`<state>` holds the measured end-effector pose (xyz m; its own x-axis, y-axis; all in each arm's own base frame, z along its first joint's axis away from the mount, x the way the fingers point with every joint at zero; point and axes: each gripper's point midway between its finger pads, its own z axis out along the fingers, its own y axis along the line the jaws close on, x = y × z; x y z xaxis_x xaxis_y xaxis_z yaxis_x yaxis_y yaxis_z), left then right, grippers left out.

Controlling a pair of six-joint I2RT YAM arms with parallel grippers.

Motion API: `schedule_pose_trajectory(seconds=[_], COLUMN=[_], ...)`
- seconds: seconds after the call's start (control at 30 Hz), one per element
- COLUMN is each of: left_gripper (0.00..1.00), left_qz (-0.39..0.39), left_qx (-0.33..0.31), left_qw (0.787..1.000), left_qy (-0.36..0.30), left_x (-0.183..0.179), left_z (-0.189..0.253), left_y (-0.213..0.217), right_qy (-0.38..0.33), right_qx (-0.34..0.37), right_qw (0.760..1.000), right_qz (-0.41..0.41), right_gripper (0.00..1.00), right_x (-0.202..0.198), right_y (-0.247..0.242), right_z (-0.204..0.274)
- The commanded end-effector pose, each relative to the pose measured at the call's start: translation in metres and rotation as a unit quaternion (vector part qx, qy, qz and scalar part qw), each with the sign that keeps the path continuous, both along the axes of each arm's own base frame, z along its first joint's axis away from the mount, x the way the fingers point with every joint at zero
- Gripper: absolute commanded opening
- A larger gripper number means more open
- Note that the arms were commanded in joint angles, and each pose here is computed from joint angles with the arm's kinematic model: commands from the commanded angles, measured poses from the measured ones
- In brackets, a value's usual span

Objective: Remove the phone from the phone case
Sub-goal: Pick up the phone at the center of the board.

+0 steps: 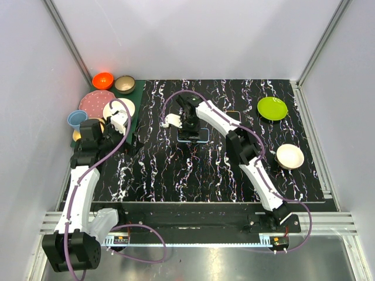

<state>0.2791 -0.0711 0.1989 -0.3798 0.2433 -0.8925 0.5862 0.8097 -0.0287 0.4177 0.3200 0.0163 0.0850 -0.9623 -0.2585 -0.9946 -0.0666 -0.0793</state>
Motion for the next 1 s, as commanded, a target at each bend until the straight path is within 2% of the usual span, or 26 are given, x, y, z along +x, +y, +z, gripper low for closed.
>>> schedule_pose_trajectory(seconds=[0.0, 0.23, 0.53, 0.83, 0.97], left_gripper=[0.99, 0.99, 0.99, 0.99, 0.99], left_qz=[0.001, 0.008, 0.018, 0.023, 0.037], left_qx=[-0.005, -0.003, 0.006, 0.019, 0.027], left_qw=[1.0, 1.0, 1.0, 1.0, 0.999], left_qy=[-0.017, -0.016, -0.017, -0.009, -0.007], left_x=[0.005, 0.006, 0.009, 0.012, 0.016], left_z=[0.007, 0.007, 0.005, -0.004, -0.003], left_y=[0.001, 0.004, 0.01, 0.015, 0.021], right_qy=[-0.008, -0.035, -0.046, -0.04, -0.029], right_qx=[0.018, 0.054, 0.07, 0.086, 0.087], right_qw=[1.0, 0.998, 0.996, 0.993, 0.993], right_qz=[-0.015, -0.026, -0.035, -0.065, -0.073], right_gripper=[0.0, 0.0, 0.0, 0.0, 0.0], right_x=[-0.007, -0.016, -0.049, -0.083, -0.099], right_y=[0.01, 0.015, 0.009, -0.002, -0.008], right_z=[0.002, 0.022, 0.043, 0.058, 0.051])
